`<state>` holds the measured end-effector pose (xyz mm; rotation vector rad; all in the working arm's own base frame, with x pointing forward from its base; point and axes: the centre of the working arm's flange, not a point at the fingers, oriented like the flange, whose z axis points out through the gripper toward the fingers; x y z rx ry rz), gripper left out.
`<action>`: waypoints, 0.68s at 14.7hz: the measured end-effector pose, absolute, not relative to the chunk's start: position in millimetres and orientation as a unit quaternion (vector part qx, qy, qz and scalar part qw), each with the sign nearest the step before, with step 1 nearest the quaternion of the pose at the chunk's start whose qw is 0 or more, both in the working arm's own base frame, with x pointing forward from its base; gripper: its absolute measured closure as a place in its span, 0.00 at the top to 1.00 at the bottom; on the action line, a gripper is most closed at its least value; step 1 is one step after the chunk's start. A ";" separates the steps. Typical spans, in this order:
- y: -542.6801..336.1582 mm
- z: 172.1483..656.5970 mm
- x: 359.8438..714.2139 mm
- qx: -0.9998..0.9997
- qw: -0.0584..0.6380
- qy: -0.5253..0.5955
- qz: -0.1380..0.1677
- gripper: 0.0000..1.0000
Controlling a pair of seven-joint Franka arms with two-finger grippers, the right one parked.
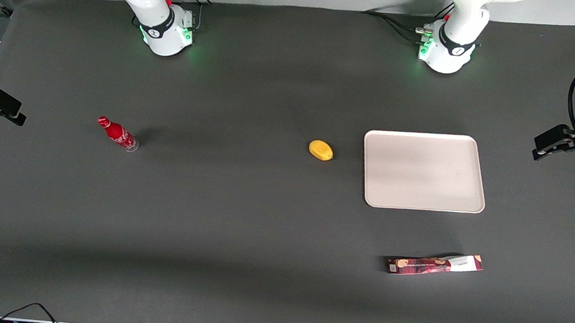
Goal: Place red cookie box on tray
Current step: 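Move the left gripper down toward the red plaid cookie box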
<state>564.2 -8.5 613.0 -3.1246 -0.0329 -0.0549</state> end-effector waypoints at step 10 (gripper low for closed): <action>-8.3 608.0 573.6 -0.993 0.015 0.115 -0.032 1.00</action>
